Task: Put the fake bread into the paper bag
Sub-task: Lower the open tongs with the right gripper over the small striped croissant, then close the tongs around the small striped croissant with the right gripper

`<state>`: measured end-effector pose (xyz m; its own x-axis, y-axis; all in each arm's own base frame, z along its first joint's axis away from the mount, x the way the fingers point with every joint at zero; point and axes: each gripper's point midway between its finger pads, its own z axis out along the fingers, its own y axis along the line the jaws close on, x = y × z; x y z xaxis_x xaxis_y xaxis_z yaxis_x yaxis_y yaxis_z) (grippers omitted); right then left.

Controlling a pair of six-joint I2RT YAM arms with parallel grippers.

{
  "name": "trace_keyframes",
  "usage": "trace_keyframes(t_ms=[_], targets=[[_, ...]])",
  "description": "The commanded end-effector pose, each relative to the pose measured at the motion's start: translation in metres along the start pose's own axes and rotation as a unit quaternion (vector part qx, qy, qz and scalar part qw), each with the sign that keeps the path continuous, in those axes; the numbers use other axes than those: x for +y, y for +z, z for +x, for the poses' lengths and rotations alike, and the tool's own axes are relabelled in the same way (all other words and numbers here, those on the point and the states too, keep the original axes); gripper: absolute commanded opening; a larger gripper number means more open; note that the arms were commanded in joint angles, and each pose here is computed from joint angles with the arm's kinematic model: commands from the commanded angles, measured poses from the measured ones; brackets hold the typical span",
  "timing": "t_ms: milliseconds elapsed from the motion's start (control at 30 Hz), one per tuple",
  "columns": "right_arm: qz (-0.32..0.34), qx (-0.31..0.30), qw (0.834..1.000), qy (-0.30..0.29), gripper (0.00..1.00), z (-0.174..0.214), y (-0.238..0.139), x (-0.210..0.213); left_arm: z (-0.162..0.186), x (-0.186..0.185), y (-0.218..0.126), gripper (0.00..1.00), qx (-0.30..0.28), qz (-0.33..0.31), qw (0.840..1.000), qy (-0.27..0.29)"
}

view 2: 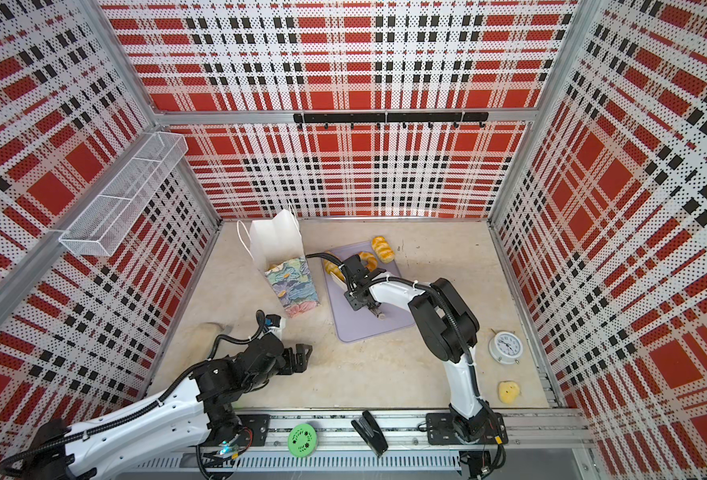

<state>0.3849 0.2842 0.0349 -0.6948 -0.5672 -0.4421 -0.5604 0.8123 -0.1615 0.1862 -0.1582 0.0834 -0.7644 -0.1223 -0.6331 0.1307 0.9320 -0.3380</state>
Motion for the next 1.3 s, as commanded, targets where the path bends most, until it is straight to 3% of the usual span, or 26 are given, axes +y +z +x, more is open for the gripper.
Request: trace_keyframes(t_ms=[0, 533, 1067, 1267], targets=[[0.0, -0.015, 1.0, -0.007, 0.44, -0.013, -0.001, -0.001, -0.006, 0.001, 0.0, 0.99, -0.014, -0.001, 1.0, -0.016], [0.008, 0.004, 1.0, -0.005, 0.35, 0.009, -0.016, -0.006, -0.007, -0.003, -0.003, 0.99, -0.018, 0.007, 1.0, -0.015], [0.024, 0.05, 0.998, 0.009, 0.35, 0.1, -0.053, -0.002, -0.004, -0.015, -0.005, 0.99, -0.026, 0.017, 0.999, -0.006], [0.02, 0.031, 0.999, 0.028, 0.4, 0.108, -0.072, -0.003, -0.001, -0.022, -0.003, 0.99, -0.028, 0.017, 0.999, 0.002]])
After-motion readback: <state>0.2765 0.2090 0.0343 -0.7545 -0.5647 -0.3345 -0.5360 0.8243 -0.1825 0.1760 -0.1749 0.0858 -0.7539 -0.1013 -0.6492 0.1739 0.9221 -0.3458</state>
